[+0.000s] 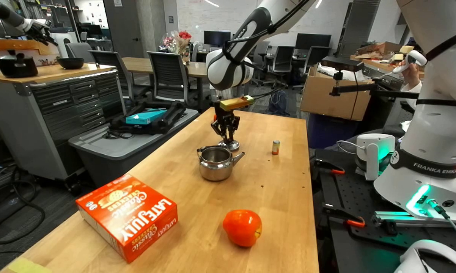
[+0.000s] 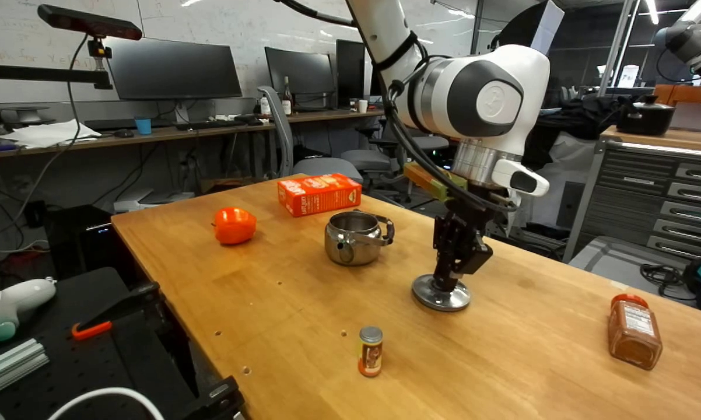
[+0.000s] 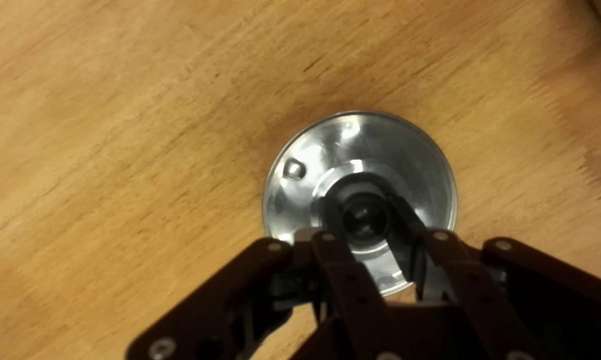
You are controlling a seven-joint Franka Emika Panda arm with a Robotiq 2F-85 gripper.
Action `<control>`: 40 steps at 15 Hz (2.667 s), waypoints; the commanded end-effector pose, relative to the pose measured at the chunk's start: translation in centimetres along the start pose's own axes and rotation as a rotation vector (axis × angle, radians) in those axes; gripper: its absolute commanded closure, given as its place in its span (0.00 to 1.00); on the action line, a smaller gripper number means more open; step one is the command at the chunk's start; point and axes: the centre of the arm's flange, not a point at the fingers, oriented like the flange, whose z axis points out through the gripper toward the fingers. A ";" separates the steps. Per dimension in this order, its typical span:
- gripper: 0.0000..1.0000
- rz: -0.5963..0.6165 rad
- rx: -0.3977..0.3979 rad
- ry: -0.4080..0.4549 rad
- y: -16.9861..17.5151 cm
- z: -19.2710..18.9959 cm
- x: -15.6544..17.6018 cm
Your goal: Pick the lid and put it on the tea pot
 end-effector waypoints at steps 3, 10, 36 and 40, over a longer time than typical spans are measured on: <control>0.93 -0.009 0.004 -0.001 -2.3 -0.4 -1.5; 0.93 -0.009 0.034 0.018 -2.2 -1.6 -2.8; 0.93 0.049 0.077 0.116 -5.1 -10.0 -7.3; 0.93 0.018 0.055 0.117 -7.6 -10.0 -8.9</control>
